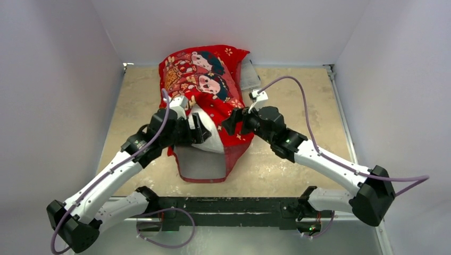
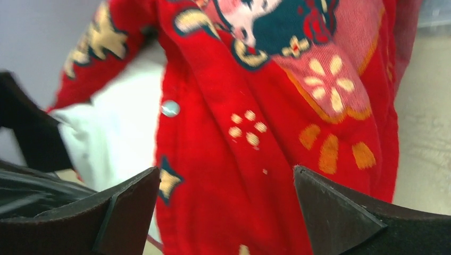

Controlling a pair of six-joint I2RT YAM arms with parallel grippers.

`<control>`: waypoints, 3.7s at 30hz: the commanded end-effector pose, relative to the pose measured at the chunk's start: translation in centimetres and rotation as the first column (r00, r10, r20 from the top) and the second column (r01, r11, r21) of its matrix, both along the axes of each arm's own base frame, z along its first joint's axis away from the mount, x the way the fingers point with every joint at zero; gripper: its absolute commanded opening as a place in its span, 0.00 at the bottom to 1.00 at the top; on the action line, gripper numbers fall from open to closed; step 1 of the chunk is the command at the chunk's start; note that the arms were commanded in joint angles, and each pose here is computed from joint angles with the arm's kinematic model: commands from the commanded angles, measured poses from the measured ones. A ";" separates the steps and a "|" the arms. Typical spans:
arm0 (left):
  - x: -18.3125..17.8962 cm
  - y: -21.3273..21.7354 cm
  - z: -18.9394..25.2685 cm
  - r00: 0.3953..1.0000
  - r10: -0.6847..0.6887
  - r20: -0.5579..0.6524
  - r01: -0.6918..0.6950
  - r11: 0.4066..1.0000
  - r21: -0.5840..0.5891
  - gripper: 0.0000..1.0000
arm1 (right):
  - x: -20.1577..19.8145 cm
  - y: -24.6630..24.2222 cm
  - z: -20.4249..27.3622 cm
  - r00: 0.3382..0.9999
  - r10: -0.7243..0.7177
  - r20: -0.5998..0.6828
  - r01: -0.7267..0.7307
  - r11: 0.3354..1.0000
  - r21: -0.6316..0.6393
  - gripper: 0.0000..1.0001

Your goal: Remove the pillowcase from the pillow

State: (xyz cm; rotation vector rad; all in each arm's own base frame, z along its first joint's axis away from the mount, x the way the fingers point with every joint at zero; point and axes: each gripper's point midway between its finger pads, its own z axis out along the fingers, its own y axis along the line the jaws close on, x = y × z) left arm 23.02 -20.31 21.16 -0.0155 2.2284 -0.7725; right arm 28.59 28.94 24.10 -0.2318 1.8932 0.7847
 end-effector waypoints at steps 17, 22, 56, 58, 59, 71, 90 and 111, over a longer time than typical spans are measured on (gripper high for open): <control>-1.3 5.7 0.9 0.996 0.082 0.020 -0.085 0.965 0.249 0.82 | 9.3 -9.7 -7.1 0.884 -0.418 -0.211 0.442 0.893 0.085 0.86; -1.1 4.7 -0.8 0.999 0.054 0.000 -0.053 0.971 0.231 0.82 | 11.6 -13.4 -3.5 0.850 -0.503 -0.155 0.523 0.841 0.140 0.86; 6.8 -6.5 0.8 0.980 -0.166 0.106 0.118 0.924 0.364 0.82 | -1.3 -8.9 3.0 0.999 0.027 -0.027 -0.023 0.991 0.129 0.95; 7.3 -7.1 0.2 0.979 -0.176 0.105 0.120 0.907 0.404 0.82 | -1.3 -8.8 2.8 0.999 0.031 -0.032 -0.027 0.991 0.129 0.95; 7.4 -7.6 -0.1 0.977 -0.189 0.103 0.131 0.901 0.413 0.81 | -1.3 -8.8 2.8 0.999 0.033 -0.031 -0.028 0.991 0.127 0.95; 13.5 -8.7 1.4 0.974 -0.041 0.222 -0.057 0.906 0.420 0.00 | -4.5 -3.5 2.2 0.982 0.186 -0.042 -0.179 0.974 0.136 0.91; 15.7 -8.2 1.3 0.980 0.002 0.197 -0.067 0.944 0.323 0.00 | -3.2 2.3 -12.2 0.947 -0.113 -0.299 0.111 0.994 -0.026 0.99; 17.6 10.5 -1.9 0.864 0.438 0.246 -0.491 0.631 0.600 0.00 | -8.6 0.0 10.6 0.955 0.159 0.249 -0.236 0.917 0.320 0.00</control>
